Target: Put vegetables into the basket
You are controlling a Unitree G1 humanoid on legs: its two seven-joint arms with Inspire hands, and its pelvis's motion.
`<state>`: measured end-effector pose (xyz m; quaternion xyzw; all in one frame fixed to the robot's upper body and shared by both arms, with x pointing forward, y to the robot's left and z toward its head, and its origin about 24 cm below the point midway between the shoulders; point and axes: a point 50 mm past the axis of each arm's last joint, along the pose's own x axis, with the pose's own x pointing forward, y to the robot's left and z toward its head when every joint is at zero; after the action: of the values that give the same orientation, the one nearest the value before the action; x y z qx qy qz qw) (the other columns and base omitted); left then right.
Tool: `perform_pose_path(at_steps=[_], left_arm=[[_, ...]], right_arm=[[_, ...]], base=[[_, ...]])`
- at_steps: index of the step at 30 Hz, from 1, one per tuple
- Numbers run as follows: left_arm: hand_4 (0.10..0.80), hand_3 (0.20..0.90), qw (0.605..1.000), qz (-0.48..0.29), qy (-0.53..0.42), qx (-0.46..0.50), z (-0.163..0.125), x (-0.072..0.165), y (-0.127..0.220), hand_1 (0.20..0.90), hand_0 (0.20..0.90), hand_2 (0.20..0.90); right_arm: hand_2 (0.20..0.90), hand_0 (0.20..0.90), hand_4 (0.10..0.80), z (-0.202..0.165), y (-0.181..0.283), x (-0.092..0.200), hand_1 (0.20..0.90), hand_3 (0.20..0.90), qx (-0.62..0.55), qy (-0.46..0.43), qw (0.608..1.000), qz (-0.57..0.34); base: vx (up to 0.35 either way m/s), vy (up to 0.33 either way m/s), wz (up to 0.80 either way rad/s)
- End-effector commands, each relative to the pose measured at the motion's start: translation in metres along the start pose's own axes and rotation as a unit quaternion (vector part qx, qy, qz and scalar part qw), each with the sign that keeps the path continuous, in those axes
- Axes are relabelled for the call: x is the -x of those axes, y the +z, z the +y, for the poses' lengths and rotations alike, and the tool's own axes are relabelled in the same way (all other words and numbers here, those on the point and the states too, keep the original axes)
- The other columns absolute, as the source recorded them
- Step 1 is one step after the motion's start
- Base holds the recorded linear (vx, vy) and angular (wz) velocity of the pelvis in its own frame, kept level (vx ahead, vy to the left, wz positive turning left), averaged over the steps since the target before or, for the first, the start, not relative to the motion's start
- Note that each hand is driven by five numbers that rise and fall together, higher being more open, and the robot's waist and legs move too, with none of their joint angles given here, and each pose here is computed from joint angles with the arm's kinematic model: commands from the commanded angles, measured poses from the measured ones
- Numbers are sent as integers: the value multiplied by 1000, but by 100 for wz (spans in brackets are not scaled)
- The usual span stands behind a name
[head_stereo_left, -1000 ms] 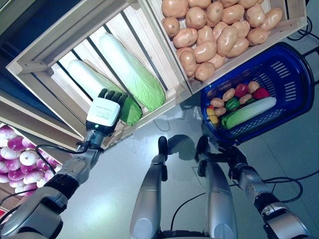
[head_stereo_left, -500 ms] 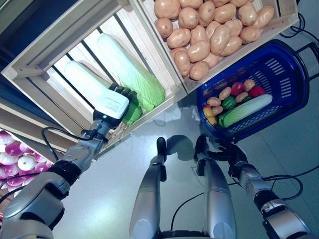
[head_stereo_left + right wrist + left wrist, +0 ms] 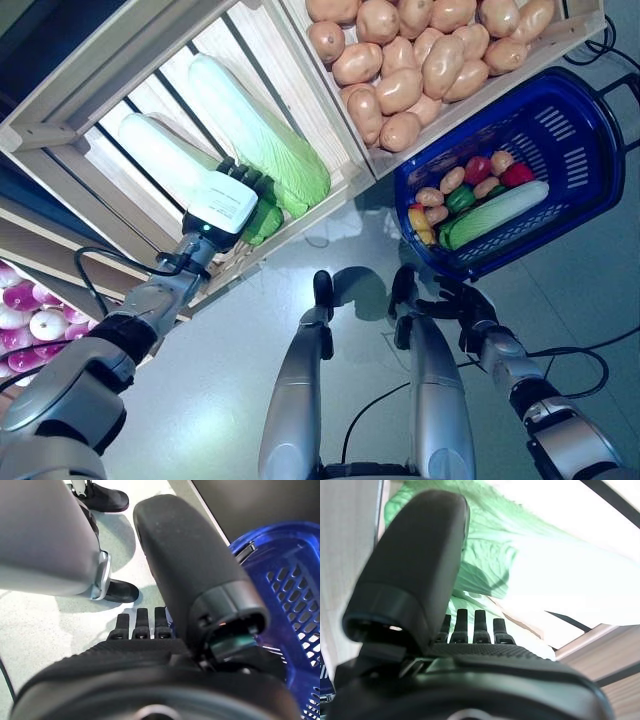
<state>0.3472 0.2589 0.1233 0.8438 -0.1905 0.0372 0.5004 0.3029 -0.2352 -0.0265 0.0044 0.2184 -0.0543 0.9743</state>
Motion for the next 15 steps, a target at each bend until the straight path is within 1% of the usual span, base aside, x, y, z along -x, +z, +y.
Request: perform_pose_path(at_steps=[1,4,9,15], left_arm=[[800,900,999,40,0,-24,2,0,-22,900,900,900],[800,900,998,54,-6,-29,-7,6,-20,900,900,900],[800,900,996,84,30,-22,-17,15,-10,900,900,900],[800,900,994,106,24,-22,-27,22,-9,900,900,900]], right_arm=[[900,900,800,-18,17,4,900,900,1,-13,999,-48],[900,900,800,-16,19,4,900,900,2,-12,999,-52],[900,900,800,-10,19,4,900,900,-3,-7,998,-56],[900,900,800,-9,21,3,900,900,-4,-8,998,-57]], base=[[0,0,0],[0,0,0],[0,0,0],[0,0,0]])
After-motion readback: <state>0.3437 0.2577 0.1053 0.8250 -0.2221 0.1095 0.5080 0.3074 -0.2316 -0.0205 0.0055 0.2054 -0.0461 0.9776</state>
